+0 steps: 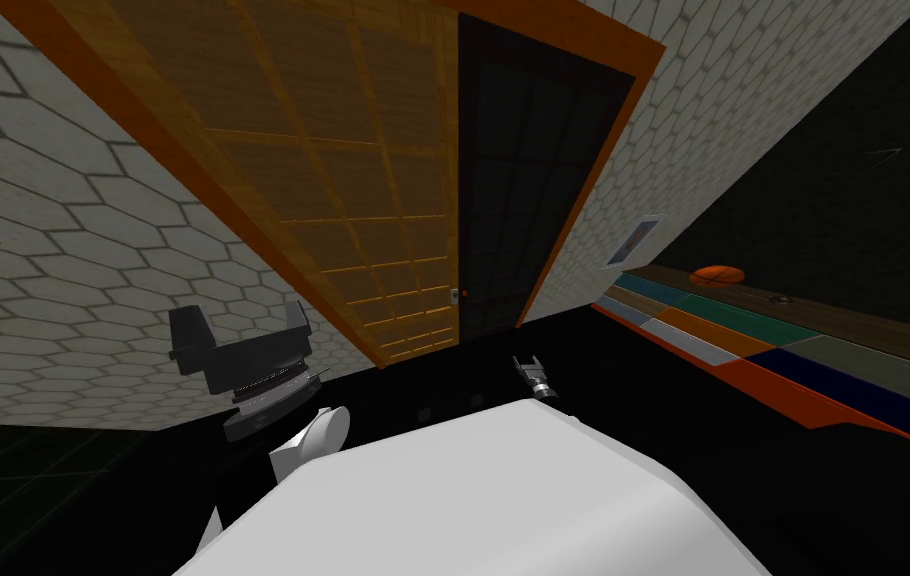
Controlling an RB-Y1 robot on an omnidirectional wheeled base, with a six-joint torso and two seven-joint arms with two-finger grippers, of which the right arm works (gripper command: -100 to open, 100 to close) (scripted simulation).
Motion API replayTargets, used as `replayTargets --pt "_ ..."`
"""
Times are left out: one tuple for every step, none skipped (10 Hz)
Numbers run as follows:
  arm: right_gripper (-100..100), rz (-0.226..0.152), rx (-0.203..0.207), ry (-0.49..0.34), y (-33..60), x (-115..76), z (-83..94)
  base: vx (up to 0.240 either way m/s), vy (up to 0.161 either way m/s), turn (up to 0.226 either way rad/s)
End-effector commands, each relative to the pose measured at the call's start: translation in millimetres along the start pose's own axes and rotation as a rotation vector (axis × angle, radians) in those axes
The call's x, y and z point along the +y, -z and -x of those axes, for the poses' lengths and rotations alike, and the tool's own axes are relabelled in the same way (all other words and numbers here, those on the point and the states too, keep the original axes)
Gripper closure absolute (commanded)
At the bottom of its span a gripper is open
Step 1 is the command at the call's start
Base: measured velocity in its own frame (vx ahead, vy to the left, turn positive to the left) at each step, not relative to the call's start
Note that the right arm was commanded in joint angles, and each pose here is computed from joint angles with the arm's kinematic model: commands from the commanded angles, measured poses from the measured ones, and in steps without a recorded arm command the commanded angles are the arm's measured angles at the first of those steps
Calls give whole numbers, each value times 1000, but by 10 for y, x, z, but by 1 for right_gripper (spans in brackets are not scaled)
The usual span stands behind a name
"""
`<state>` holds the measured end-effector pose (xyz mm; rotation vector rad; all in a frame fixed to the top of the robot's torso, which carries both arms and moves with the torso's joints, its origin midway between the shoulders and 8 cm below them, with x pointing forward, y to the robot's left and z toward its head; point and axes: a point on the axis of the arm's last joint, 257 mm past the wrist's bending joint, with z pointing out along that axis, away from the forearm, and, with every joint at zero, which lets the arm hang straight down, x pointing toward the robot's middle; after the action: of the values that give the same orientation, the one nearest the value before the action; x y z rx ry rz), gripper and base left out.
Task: Pull the door open
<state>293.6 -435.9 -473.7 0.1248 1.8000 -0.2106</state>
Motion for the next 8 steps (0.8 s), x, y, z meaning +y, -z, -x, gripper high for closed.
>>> replayTargets --pt "-100 -6 4 1 18 -6 2 -24 -19 -12" --pt "-100 -55 30 7 110 -176 -98 -50 -43 105" --pt "-100 -82 43 9 151 -260 -144 -84 -72 152" --pt "-100 -102 49 9 166 -307 -167 -59 -66 152" --pt "-100 -102 49 9 166 -307 -167 -18 -37 38" --pt "-100 -132 50 6 139 -343 -171 51 -26 207" --pt "-100 -138 40 1 69 -301 -131 133 -45 287" --pt "-100 -140 31 -3 10 -261 -95 157 -57 184"
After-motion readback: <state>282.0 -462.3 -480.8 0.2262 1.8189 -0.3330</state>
